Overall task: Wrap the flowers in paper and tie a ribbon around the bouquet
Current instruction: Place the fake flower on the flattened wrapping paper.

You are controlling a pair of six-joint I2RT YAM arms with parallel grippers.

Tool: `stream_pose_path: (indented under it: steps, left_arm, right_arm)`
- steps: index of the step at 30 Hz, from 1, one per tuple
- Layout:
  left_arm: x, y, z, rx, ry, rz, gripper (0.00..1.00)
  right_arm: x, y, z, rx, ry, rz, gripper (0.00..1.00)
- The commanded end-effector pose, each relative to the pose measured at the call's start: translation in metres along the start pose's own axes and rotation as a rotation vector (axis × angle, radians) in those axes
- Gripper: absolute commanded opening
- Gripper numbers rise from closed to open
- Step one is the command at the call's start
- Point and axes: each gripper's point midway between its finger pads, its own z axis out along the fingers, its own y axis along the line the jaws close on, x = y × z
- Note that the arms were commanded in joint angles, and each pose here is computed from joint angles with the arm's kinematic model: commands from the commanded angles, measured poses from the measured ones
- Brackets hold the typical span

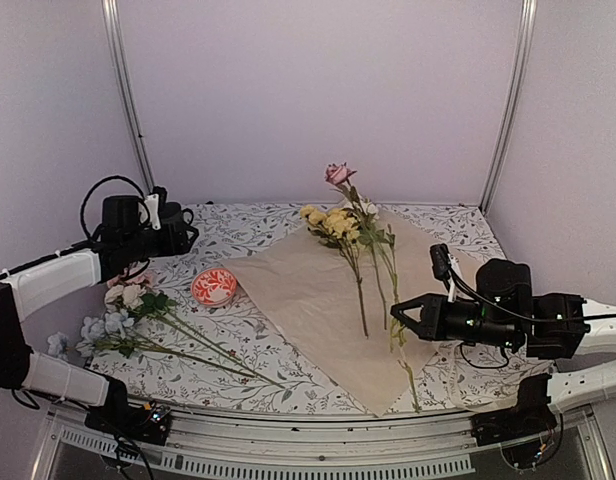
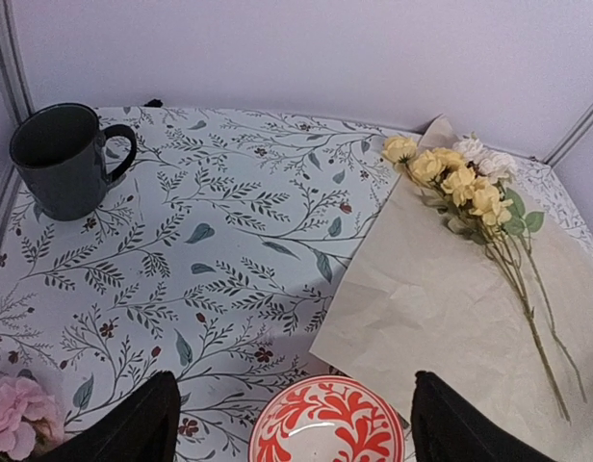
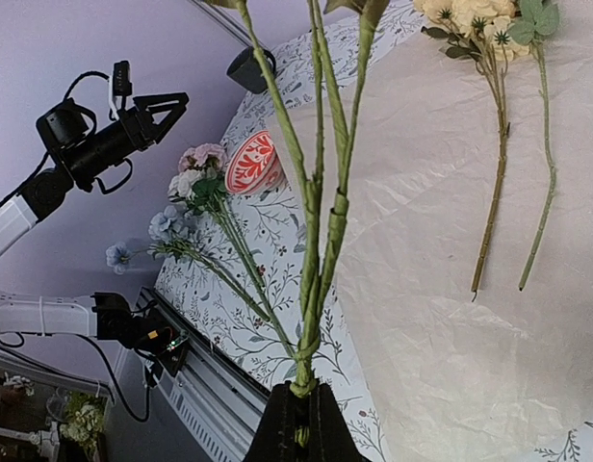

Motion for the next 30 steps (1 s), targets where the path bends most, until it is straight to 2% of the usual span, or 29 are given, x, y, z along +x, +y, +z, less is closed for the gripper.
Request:
stream_pose_path:
  steps: [1, 18, 30]
  left_arm:
    - [-0.006, -0.015, 0.002, 0.022, -0.006, 0.07, 0.84]
    - [0.002, -0.023, 0.009, 0.041, 0.029, 0.111, 0.89]
    - [0.005, -0.025, 0.01, 0.032, 0.032, 0.131, 0.9]
  right_arm:
    - [-0.012, -0.006, 0.0, 0.043, 0.002, -0.01, 0.0]
    - [-0.038, -0.005, 0.012, 0.137, 0.081, -0.168, 0.0]
    - [-0.066, -0.006, 0.033, 0.186, 0.08, -0.117, 0.0]
